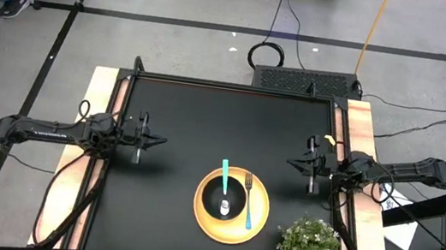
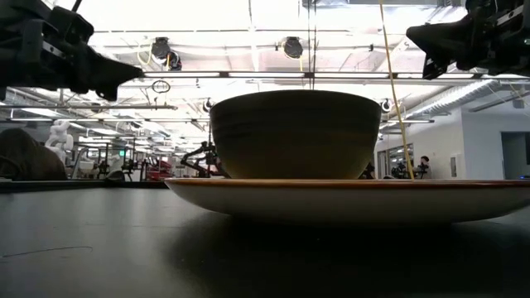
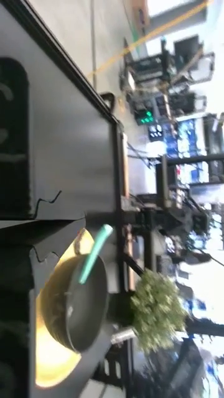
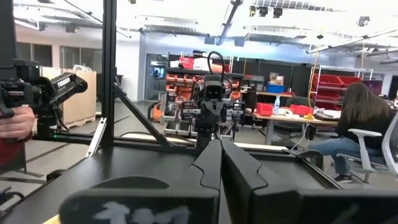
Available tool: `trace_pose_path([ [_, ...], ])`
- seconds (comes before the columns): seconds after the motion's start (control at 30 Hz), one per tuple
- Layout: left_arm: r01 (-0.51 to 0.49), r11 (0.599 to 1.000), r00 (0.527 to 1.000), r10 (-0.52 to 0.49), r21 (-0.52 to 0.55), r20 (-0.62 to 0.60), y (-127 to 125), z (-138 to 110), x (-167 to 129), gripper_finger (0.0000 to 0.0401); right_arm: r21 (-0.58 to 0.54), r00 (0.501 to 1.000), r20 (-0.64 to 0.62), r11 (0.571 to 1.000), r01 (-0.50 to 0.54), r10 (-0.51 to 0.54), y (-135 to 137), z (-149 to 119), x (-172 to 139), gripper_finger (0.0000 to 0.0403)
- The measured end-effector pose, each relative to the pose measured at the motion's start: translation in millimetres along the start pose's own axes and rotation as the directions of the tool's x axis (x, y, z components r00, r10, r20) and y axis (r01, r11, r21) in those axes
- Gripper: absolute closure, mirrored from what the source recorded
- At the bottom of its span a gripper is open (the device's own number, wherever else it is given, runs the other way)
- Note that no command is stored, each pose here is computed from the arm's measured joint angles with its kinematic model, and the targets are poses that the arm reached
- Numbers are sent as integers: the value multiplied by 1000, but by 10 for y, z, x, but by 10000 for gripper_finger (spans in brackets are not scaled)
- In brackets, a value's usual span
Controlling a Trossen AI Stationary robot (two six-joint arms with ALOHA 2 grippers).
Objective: Pick and place plate/cup/fork/spoon on tray
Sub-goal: Return to Home Position
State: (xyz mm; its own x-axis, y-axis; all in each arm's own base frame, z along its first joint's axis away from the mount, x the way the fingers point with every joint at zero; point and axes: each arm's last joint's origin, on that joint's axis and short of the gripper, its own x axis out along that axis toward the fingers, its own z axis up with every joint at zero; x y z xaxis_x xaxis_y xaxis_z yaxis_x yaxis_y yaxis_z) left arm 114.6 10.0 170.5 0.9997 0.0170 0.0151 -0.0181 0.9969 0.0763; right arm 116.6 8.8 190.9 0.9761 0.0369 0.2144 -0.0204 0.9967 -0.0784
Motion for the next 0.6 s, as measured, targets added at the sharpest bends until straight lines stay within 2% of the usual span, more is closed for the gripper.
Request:
trace_pose_path([
  [0.1,28,1000,999,-28,1,30,-7,28,0,401,0,1000,10,1000,1,-1,-1,10,0,403],
  [0.6,36,999,999,-36,-6,37,-9,35,-1,401,21,999,40,1000,2,-3,-3,39,-1,403],
])
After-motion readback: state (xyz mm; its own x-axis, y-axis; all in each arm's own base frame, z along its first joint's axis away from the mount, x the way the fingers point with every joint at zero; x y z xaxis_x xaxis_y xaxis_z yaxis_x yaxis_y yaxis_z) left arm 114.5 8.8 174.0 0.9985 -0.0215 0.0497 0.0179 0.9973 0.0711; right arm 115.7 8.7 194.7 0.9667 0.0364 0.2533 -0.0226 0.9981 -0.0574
